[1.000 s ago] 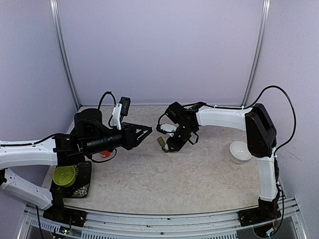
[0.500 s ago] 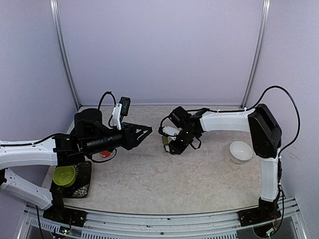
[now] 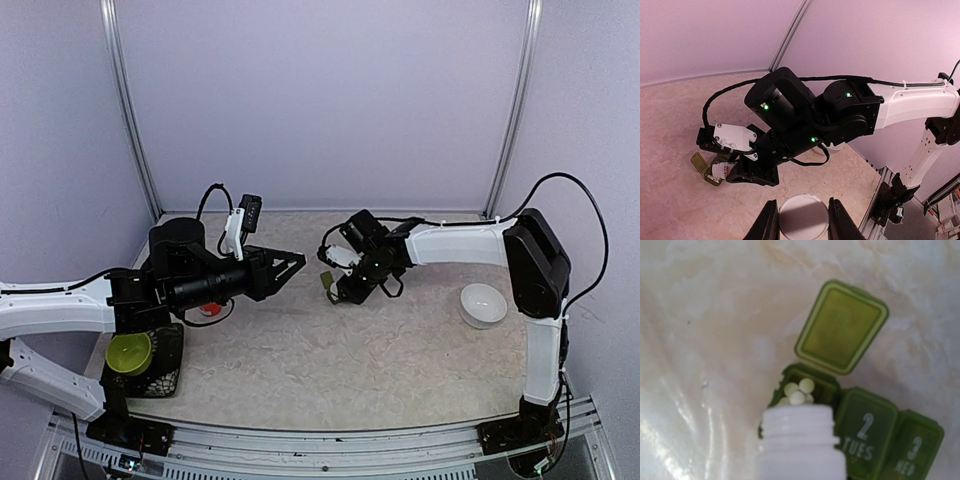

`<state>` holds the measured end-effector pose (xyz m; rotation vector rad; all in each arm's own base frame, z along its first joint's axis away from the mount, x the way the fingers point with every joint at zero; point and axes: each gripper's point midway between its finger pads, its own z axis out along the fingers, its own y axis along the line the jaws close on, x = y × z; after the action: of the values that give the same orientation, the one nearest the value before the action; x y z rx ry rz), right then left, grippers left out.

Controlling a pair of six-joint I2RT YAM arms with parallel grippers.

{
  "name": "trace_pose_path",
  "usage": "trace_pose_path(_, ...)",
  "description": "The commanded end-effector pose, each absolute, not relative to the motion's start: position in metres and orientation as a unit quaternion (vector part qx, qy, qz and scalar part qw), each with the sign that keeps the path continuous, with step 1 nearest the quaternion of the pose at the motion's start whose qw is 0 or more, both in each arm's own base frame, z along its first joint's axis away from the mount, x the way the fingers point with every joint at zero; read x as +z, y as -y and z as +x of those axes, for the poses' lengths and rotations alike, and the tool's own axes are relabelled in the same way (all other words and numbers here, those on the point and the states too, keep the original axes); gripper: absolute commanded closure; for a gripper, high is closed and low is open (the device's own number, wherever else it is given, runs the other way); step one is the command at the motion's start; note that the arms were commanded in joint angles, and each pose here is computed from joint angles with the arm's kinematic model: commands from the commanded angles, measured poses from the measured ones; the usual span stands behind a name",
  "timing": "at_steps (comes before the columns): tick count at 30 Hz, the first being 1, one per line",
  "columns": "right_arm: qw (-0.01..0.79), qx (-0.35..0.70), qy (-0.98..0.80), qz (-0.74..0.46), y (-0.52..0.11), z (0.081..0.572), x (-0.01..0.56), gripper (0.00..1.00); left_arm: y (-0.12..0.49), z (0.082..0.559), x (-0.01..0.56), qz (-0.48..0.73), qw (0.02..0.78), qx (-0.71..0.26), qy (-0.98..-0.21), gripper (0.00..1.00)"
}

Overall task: Sort the pills into containers
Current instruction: Pour the pill into the compartment of the pill container.

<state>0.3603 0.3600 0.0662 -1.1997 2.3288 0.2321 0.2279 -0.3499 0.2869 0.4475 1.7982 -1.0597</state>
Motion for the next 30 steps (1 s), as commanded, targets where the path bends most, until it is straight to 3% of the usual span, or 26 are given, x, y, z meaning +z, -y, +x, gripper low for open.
trace_pose_path(1,0.28,0.088,-0.85,-0.437,-0.363,0.361,0.083,0.94,0.35,0.228,0.295,0.181,0.489,-0.444,-0.729,0.79)
trace_pose_path(17,0.343,0.128,-0.832,-0.418,-0.36,0.351,0.09,0.94,0.351,0.228,0.296,0.18,0.489,-0.445,-0.728,0.79)
trace_pose_path(30,0.472,0.205,-0.761,-0.397,-0.36,0.335,0.119,0.96,0.354,0.228,0.3,0.183,0.489,-0.445,-0.727,0.8)
